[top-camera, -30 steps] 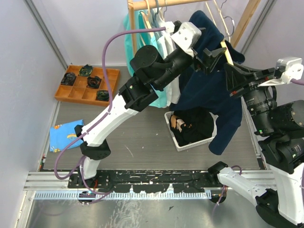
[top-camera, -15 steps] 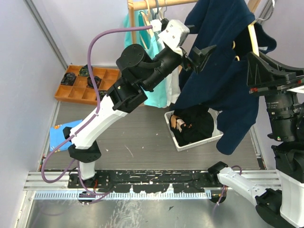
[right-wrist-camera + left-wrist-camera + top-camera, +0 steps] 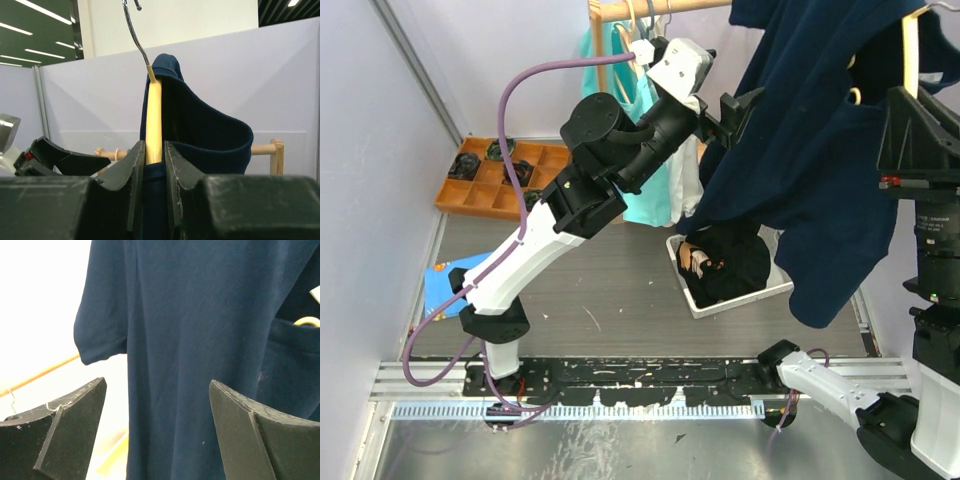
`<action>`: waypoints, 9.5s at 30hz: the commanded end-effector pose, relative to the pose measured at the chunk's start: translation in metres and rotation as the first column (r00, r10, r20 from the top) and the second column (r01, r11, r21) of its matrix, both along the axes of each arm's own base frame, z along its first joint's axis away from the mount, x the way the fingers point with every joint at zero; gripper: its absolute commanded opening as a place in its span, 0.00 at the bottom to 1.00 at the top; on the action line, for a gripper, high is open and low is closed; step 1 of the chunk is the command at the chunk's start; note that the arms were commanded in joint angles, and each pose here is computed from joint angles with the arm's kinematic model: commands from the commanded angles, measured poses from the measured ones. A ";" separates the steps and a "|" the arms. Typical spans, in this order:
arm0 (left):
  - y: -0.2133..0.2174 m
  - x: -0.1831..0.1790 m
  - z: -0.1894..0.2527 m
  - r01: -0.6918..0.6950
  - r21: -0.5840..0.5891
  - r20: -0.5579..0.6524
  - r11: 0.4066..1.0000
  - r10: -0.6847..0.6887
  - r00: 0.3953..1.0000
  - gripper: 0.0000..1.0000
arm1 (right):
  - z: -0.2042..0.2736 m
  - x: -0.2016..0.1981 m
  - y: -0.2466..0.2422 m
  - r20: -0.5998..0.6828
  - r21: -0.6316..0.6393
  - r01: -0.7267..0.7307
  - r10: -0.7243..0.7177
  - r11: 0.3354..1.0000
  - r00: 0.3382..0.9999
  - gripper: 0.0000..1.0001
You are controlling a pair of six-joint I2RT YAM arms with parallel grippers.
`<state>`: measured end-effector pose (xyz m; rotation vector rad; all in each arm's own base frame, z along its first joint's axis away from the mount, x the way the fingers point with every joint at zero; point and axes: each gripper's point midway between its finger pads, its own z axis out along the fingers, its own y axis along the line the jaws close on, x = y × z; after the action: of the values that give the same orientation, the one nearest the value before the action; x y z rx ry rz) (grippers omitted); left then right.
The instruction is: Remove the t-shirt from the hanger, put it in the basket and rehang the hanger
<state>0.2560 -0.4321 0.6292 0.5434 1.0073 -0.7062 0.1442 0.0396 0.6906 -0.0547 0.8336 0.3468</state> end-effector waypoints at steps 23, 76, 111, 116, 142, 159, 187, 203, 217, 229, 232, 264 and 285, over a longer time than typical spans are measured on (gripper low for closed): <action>0.018 0.005 0.006 -0.064 -0.011 -0.006 0.998 0.064 0.998 0.91 | 0.078 -0.068 -0.033 0.307 0.117 -0.006 -0.031 0.993 0.951 0.01; -0.074 -0.007 -0.071 0.219 0.182 -0.053 0.959 -0.213 0.976 0.77 | -0.142 0.042 0.033 -0.477 0.056 -0.120 0.132 0.991 0.869 0.01; -0.067 0.022 -0.082 0.091 0.098 -0.181 0.991 -0.072 0.981 0.00 | -0.169 0.054 0.033 -0.570 0.015 -0.088 0.081 0.996 0.818 0.38; -0.056 0.040 -0.077 0.042 0.065 -0.194 0.997 -0.029 0.981 0.00 | -0.176 0.043 0.026 -0.595 0.019 -0.076 0.072 0.997 0.800 0.51; -0.016 0.079 -0.061 -0.028 0.005 -0.223 1.000 0.029 0.974 0.00 | -0.280 0.011 0.000 -0.803 0.066 0.033 0.034 0.997 0.595 0.58; 0.004 0.084 -0.040 -0.047 -0.072 -0.233 0.996 0.029 0.972 0.00 | -0.314 0.004 -0.011 -0.853 0.079 0.110 0.010 0.991 0.523 0.06; 0.027 0.086 -0.014 -0.049 -0.198 -0.261 0.979 -0.005 0.965 0.00 | -0.418 0.001 0.000 -0.977 0.133 0.264 0.082 0.955 0.195 0.01; 0.031 0.087 -0.009 -0.064 -0.232 -0.265 0.971 0.001 0.964 0.00 | -0.455 -0.008 0.000 -0.985 0.137 0.285 0.100 0.949 0.140 0.01; 0.033 0.090 -0.005 -0.078 -0.261 -0.269 0.962 0.005 0.963 0.00 | -0.471 -0.011 0.000 -0.987 0.133 0.286 0.101 0.949 0.124 0.01; 0.029 0.087 -0.006 -0.055 -0.259 -0.272 0.964 -0.018 0.962 0.00 | -0.453 -0.006 -0.003 -0.971 0.160 0.272 0.102 0.949 0.215 0.01; 0.024 0.086 -0.011 -0.037 -0.248 -0.275 0.968 -0.034 0.961 0.00 | -0.432 -0.001 -0.004 -0.953 0.189 0.259 0.113 0.947 0.283 0.01; -0.066 0.053 -0.123 0.167 0.167 -0.286 0.972 -0.115 0.951 0.00 | -0.193 0.018 -0.011 -0.689 0.091 0.078 0.006 0.993 0.725 0.58; -0.085 0.042 -0.156 0.187 0.264 -0.303 0.946 -0.103 0.947 0.00 | -0.236 0.062 0.039 -0.837 -0.042 -0.077 0.007 0.996 0.547 0.63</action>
<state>0.3007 -0.5165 0.4591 0.8054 1.4109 -0.7800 0.2075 0.0682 0.4556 0.0931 1.8018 0.3555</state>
